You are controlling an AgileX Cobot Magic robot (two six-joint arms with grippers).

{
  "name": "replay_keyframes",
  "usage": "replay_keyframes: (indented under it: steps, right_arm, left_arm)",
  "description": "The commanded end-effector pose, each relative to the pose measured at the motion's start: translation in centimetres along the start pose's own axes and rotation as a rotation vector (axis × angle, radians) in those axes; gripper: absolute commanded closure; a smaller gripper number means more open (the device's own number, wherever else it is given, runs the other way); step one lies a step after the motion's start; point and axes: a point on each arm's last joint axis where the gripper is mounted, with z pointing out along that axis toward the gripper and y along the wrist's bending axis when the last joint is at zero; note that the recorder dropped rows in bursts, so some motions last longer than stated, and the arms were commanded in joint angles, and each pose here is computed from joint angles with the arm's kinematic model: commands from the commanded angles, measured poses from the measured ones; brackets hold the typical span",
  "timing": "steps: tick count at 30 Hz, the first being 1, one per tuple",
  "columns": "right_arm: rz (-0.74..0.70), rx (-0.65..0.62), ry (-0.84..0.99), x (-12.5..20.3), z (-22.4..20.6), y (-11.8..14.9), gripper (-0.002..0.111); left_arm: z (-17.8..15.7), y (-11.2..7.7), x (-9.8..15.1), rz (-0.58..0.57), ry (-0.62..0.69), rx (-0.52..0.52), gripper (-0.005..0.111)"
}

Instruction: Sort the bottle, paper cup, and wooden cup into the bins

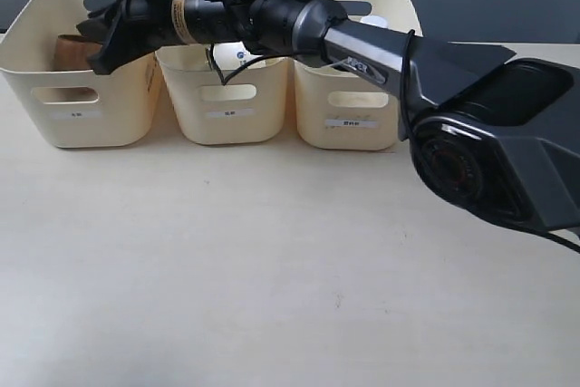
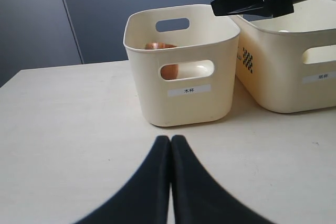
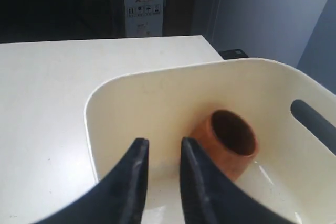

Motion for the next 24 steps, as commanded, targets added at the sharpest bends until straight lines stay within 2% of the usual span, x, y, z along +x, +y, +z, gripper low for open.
replay_keyframes:
  steps: [1,2,3,4,5,8,11,14,16,19,24]
  right_arm:
    - [0.020,0.030,-0.080,-4.7,-2.1,-0.3,0.088]
    - [0.026,0.030,-0.096,-5.6,-2.5,-0.2,0.093]
    - [0.014,0.014,-0.119,-7.0,-3.3,0.1,0.107]
    - [0.006,0.014,-0.132,-7.8,-3.7,0.1,0.109]
    - [0.001,0.023,-0.151,-9.1,-4.5,0.3,0.109]
    - [0.014,0.069,-0.136,-10.0,-6.1,0.5,0.109]
    - [-0.016,0.157,-0.033,-8.8,-9.0,1.4,0.109]
    - [-0.047,0.278,0.084,-7.2,-13.8,3.1,0.109]
    - [-0.048,0.315,0.105,-7.1,-15.9,3.9,0.109]
    - [-0.049,0.319,0.097,-8.0,-20.0,6.0,0.109]
    - [-0.041,0.296,0.031,-10.0,-23.4,7.9,0.109]
  left_arm:
    - [0.0,0.0,-0.2,0.000,-0.013,0.002,0.107]
    - [0.0,0.0,-0.2,0.000,-0.013,0.002,0.107]
    - [0.0,0.0,-0.2,0.000,-0.013,0.002,0.107]
    - [0.0,0.0,-0.2,0.000,-0.013,0.002,0.107]
    - [0.0,0.0,-0.2,0.000,-0.013,0.002,0.107]
    - [0.0,0.0,-0.2,0.000,-0.013,0.002,0.107]
    - [0.0,0.0,-0.2,0.000,-0.013,0.002,0.107]
    - [0.0,0.0,-0.2,0.000,-0.013,0.002,0.107]
    - [0.0,0.0,-0.2,0.000,-0.013,0.002,0.107]
    - [0.0,0.0,-0.2,0.000,-0.013,0.002,0.107]
    - [0.0,0.0,-0.2,0.000,-0.013,0.002,0.107]
